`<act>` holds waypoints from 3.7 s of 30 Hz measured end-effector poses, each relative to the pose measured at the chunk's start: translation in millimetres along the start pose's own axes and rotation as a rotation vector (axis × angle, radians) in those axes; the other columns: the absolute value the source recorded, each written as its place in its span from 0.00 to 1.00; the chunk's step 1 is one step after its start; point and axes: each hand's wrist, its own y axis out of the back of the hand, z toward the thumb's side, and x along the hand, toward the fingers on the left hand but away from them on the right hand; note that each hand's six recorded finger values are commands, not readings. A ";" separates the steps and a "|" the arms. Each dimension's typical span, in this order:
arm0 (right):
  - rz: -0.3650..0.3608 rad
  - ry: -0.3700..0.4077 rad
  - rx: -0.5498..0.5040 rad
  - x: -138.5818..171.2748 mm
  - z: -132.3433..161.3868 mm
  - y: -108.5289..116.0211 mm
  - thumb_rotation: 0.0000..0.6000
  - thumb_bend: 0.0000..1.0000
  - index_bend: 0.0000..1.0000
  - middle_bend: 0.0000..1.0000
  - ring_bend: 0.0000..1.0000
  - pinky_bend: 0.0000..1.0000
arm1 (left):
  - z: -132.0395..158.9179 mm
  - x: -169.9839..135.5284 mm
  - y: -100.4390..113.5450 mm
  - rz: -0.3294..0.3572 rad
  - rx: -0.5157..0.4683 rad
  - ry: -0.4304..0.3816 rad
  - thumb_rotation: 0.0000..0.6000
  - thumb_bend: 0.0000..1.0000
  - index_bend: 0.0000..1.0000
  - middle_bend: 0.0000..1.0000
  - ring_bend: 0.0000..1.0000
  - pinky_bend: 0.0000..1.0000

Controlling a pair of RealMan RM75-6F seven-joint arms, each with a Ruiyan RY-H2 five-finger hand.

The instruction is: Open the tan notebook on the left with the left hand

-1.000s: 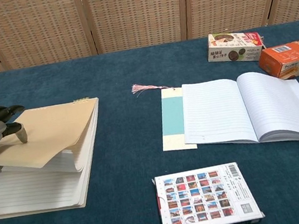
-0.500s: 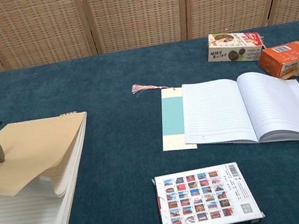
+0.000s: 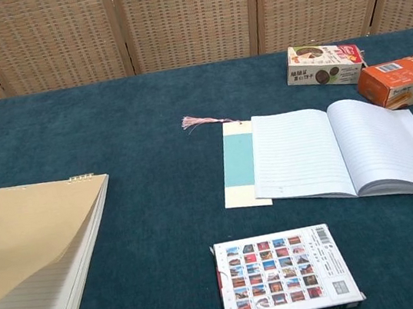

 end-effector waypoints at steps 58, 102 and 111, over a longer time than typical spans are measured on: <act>0.003 0.000 0.001 0.4 1.6 -0.7 1.00 0.11 0.00 0.00 0.00 0.00 | -2.0 -2.0 42.3 0.122 0.081 -0.023 1.00 0.73 0.78 0.00 0.00 0.00; 0.011 0.003 -0.013 -1.6 -0.2 -0.8 1.00 0.11 0.00 0.00 0.00 0.00 | 11.8 113.4 129.2 0.286 -0.072 0.117 1.00 0.71 0.79 0.00 0.00 0.00; 0.014 -0.001 -0.015 -2.6 -1.3 -1.1 1.00 0.12 0.00 0.00 0.00 0.00 | 8.9 139.0 139.6 0.304 -0.068 0.162 1.00 0.71 0.79 0.00 0.00 0.00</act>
